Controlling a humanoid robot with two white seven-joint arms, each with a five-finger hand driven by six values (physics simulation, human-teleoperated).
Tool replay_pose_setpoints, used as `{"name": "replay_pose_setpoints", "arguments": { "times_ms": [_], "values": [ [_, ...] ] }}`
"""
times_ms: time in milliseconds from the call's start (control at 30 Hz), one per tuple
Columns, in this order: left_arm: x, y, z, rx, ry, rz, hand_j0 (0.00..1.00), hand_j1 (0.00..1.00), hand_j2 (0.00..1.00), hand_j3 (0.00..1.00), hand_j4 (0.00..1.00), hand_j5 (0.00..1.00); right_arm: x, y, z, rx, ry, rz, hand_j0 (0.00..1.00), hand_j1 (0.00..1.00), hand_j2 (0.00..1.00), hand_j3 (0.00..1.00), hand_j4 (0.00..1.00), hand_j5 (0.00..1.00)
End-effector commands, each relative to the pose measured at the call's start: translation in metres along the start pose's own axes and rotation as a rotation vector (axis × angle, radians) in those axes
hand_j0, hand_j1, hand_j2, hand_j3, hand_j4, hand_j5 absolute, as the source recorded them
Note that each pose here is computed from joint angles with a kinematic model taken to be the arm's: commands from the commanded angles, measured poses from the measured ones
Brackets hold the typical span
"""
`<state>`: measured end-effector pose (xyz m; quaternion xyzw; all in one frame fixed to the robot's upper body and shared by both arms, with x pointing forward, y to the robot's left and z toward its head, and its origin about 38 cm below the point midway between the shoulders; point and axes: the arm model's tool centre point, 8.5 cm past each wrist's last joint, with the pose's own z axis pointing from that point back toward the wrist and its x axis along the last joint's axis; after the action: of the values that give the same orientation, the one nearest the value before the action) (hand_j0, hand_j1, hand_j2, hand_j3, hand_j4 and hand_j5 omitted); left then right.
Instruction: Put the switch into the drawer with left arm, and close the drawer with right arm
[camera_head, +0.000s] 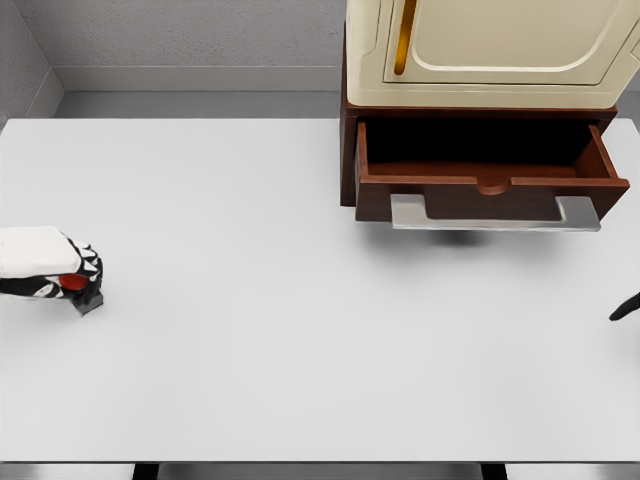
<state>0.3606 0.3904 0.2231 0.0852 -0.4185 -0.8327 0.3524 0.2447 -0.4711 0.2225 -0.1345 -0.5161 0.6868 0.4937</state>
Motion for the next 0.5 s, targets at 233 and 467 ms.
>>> {"name": "replay_pose_setpoints", "arguments": {
  "times_ms": [233,467],
  "values": [
    [0.036,0.043,-0.025,0.115,-0.140,-0.073,0.35,0.35,0.35,0.35,0.35,0.35,0.004,-0.015,-0.016,0.076,-0.030,0.069,0.65,0.65,0.65,0.65,0.65,0.65],
    [0.070,0.088,-0.051,0.239,-0.276,-0.140,0.35,0.35,0.35,0.35,0.35,0.35,0.006,-0.040,-0.016,0.014,-0.037,0.114,0.65,0.65,0.65,0.65,0.65,0.65]
  ]
}}
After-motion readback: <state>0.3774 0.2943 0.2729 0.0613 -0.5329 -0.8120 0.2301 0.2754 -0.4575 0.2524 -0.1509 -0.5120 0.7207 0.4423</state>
